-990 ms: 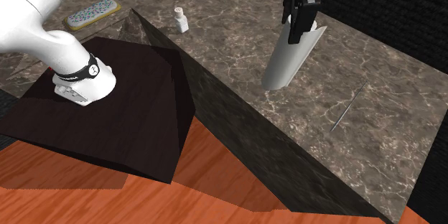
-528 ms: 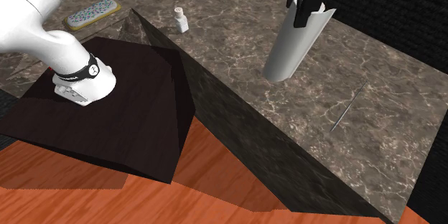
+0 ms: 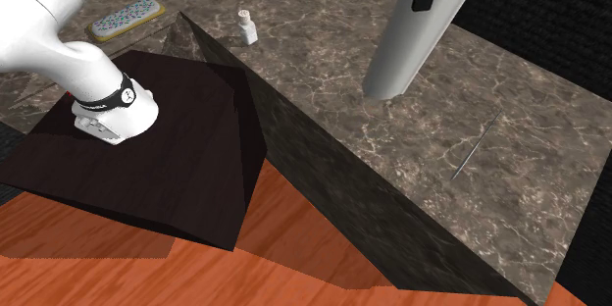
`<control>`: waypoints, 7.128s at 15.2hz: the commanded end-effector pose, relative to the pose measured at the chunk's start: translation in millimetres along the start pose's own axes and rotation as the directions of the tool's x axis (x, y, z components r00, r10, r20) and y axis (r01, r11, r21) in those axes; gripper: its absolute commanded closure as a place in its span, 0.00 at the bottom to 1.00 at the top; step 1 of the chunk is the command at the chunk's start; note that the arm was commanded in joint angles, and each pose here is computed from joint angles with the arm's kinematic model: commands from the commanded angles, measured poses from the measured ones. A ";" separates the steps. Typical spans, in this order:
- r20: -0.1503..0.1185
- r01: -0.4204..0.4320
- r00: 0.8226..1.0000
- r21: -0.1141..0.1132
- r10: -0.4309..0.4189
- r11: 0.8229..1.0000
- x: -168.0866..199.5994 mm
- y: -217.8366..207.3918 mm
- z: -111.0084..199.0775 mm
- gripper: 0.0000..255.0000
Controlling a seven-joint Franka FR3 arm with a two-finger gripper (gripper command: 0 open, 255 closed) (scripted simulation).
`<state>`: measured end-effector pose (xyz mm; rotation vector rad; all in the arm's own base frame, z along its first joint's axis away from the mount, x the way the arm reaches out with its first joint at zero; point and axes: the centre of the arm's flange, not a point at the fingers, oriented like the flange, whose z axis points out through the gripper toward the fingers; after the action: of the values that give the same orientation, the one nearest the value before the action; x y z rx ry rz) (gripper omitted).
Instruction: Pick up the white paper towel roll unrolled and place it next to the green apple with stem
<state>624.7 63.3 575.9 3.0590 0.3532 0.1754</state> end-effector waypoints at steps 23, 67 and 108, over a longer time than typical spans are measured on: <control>0.000 0.000 1.000 0.000 0.000 1.000 8.8 -4.5 -118.6 1.00; 0.000 0.000 1.000 0.000 0.000 1.000 -151.7 -561.7 -83.1 1.00; 0.000 0.000 1.000 0.000 0.000 1.000 -184.5 -625.1 89.0 1.00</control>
<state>316.9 624.6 424.5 3.0588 0.3530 0.1745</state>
